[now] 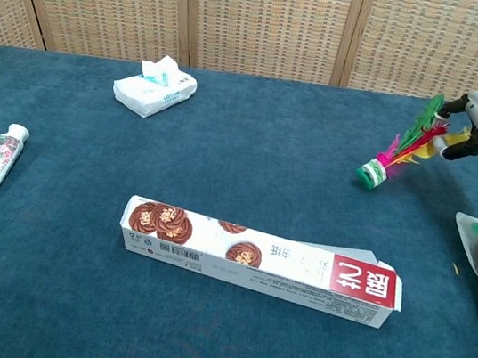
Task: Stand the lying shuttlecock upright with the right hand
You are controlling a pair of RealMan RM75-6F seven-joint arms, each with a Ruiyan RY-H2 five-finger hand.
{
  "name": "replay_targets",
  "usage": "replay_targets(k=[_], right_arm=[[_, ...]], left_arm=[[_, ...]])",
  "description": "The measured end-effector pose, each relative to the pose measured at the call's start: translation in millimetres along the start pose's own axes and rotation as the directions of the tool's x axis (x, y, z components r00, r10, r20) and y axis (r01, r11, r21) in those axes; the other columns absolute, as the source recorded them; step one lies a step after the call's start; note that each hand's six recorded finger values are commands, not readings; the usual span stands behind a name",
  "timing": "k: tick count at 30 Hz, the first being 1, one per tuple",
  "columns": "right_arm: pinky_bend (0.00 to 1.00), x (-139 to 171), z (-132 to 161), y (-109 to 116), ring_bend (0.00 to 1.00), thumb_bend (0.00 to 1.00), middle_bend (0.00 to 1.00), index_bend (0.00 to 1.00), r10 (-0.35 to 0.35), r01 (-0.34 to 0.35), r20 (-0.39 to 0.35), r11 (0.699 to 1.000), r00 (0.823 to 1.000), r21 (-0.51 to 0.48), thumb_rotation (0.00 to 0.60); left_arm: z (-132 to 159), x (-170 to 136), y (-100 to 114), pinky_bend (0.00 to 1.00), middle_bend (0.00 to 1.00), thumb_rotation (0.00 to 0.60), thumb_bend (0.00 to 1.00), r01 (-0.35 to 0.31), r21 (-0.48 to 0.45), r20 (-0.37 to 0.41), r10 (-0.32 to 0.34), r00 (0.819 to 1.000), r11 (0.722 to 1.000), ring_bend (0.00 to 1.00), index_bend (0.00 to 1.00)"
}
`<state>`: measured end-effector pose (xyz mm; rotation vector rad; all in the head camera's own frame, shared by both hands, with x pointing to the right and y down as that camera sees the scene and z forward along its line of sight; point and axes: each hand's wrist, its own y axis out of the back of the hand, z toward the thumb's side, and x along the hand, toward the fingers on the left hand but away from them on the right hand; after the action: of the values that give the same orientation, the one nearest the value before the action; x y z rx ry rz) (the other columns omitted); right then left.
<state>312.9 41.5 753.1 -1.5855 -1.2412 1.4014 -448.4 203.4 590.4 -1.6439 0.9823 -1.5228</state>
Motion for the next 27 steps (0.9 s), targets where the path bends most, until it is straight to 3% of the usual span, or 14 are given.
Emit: replay_targets(k=[7,11,20,27], right_arm=[[0.13,3.0,-2.9,22.9,0.07,0.47,0.29,0.57,-0.084,0.087,-0.053,0.995,0.995,0.053,0.6],[0.13,11.7,-4.5,42.0,0.07,0.47,0.29,0.57,-0.139,0.162,-0.147,0.974,0.979,0.161,0.6],[0.13,28.9,-14.4,54.0,0.07,0.47,0.29,0.57,-0.143,0.202,-0.22,0.94,0.965,0.273,0.6],[0.13,34.7,-20.6,58.1,0.07,0.47,0.29,0.57,-0.144,0.22,-0.23,0.911,0.963,0.35,0.6]], left_arm=[[0.3,-2.0,1.6,0.0,0.0,0.6,0.1,0.0,-0.011,0.004,0.0,1.0,1.0,0.0,0.0],[1.5,-3.6,3.0,0.0,0.0,0.6,0.1,0.001,-0.018,0.012,0.0,1.0,1.0,0.0,0.0],[6.4,-8.0,8.2,0.0,0.0,0.6,0.1,-0.011,-0.035,0.035,0.012,0.999,0.999,0.0,0.0],[9.6,-11.6,10.0,0.0,0.0,0.6,0.1,-0.014,-0.04,0.047,0.016,0.999,0.999,0.0,0.0]])
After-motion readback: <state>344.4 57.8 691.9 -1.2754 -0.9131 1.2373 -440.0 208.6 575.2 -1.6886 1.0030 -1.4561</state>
